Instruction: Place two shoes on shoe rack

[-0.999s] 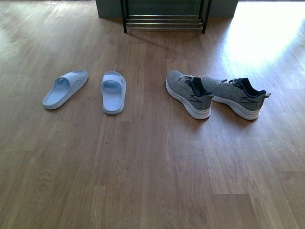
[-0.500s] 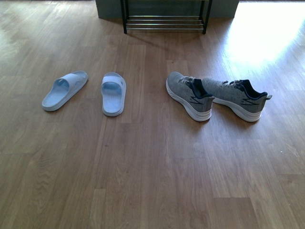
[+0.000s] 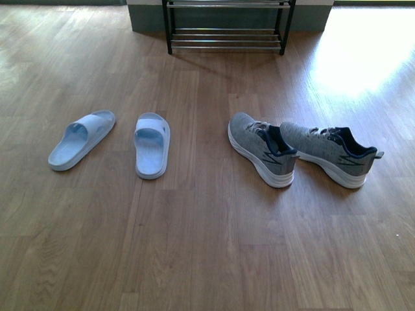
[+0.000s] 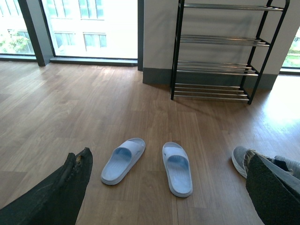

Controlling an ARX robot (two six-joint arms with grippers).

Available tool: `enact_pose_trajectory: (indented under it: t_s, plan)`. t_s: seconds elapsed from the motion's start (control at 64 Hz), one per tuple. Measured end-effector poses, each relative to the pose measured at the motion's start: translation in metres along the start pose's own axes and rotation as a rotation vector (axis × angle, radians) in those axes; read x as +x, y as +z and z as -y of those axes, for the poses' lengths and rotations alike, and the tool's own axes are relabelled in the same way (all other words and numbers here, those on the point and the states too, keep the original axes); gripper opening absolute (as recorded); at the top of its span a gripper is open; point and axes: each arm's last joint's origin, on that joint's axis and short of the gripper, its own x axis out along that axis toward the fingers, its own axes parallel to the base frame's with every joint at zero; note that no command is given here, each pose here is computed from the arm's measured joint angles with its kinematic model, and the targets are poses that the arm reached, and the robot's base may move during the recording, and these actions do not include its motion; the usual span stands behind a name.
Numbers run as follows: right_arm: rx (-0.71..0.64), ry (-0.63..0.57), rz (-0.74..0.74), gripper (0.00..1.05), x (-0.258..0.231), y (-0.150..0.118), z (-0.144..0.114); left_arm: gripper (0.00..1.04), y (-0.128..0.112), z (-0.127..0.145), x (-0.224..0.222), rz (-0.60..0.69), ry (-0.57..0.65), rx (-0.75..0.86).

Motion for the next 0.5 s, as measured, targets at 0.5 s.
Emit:
enact_pose_trajectory:
  t_s: [0.5]
  plan:
    - [0.000,0.000,0.000,0.96,0.0000,0.0000,0.0000,0.95,0.0000,0.0000,0.0000,0.000,0.000,0.000]
